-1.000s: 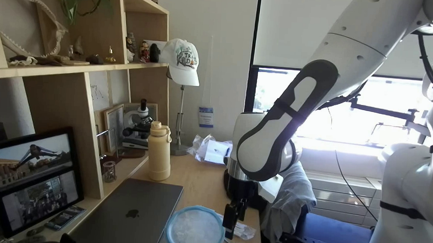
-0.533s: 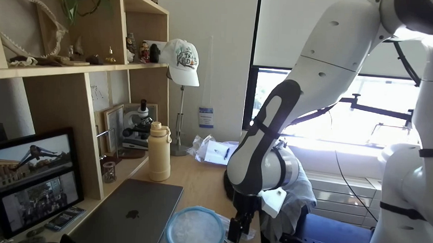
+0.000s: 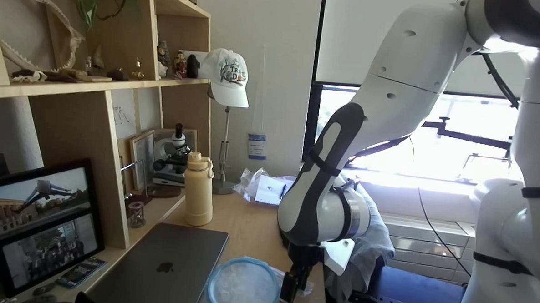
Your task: Move the fork from right to left.
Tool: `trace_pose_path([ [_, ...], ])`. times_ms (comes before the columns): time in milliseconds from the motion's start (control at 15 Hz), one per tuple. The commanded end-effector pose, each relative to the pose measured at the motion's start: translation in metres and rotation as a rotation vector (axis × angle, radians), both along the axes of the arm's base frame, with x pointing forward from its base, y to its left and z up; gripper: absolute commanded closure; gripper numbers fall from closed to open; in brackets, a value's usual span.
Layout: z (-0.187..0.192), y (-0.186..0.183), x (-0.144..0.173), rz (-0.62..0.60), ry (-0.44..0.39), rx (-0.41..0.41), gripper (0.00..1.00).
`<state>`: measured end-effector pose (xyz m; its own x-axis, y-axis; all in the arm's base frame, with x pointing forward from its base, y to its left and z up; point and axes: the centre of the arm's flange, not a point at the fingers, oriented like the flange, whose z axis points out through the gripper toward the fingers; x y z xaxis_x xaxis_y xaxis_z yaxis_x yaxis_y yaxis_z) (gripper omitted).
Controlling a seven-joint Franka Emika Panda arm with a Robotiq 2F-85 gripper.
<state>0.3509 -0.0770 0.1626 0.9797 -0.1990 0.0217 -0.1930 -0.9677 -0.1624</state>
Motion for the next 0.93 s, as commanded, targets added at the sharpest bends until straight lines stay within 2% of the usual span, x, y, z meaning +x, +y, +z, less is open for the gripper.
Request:
trace_pose_path([
  [0, 0.027, 0.015, -0.021, 0.028, -0.026, -0.020, 0.00],
  [467, 0.041, 0.034, -0.012, 0.093, -0.009, -0.061, 0.00],
  [733, 0.037, 0.031, -0.013, 0.086, -0.021, -0.098, 0.00],
  [800, 0.037, 0.029, -0.013, 0.080, -0.024, -0.103, 0.02],
  [867, 0.037, 0.027, -0.013, 0.075, -0.028, -0.108, 0.26],
])
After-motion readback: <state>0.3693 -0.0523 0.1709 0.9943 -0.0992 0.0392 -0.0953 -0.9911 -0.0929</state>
